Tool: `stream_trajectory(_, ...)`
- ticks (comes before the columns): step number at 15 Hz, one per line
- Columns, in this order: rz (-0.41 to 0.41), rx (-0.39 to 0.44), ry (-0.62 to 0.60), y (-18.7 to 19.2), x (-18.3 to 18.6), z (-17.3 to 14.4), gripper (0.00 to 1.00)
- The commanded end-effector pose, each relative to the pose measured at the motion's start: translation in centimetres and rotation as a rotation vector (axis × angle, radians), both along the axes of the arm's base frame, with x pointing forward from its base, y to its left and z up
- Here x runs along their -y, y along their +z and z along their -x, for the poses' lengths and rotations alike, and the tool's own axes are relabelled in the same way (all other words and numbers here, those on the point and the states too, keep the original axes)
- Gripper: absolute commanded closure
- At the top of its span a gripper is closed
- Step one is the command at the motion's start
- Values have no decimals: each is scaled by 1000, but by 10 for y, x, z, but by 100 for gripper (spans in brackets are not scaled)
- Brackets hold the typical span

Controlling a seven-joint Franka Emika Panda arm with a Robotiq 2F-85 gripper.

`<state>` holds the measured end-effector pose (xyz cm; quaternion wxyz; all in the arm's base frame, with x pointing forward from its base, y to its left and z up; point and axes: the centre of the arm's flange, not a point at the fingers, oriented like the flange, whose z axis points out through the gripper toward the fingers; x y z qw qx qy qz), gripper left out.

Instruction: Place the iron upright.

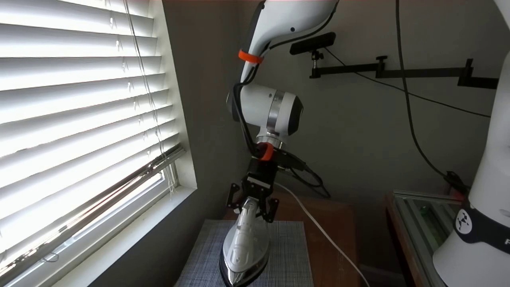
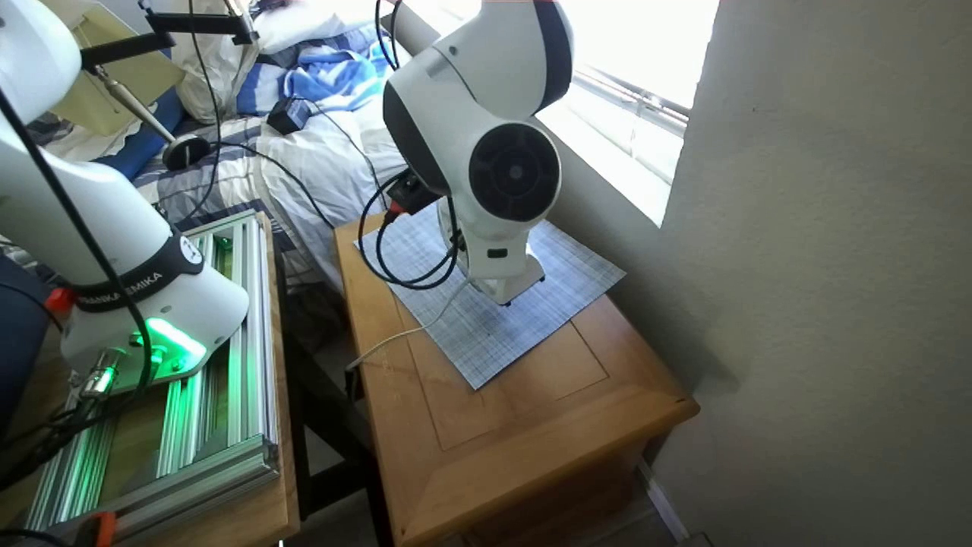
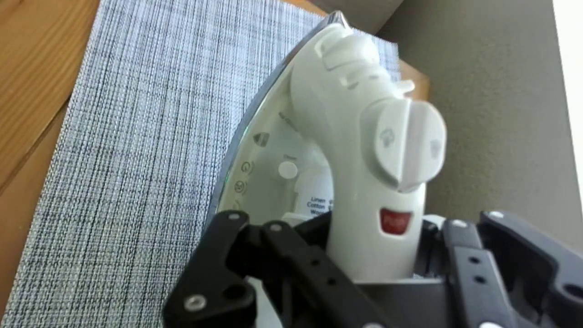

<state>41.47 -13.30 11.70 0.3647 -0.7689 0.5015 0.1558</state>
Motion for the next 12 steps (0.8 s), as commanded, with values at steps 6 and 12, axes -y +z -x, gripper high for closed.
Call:
stream_trajectory(6,-349,122,40,32,14,2,100)
stream_trajectory(12,-257,58,49,8,10,15,100)
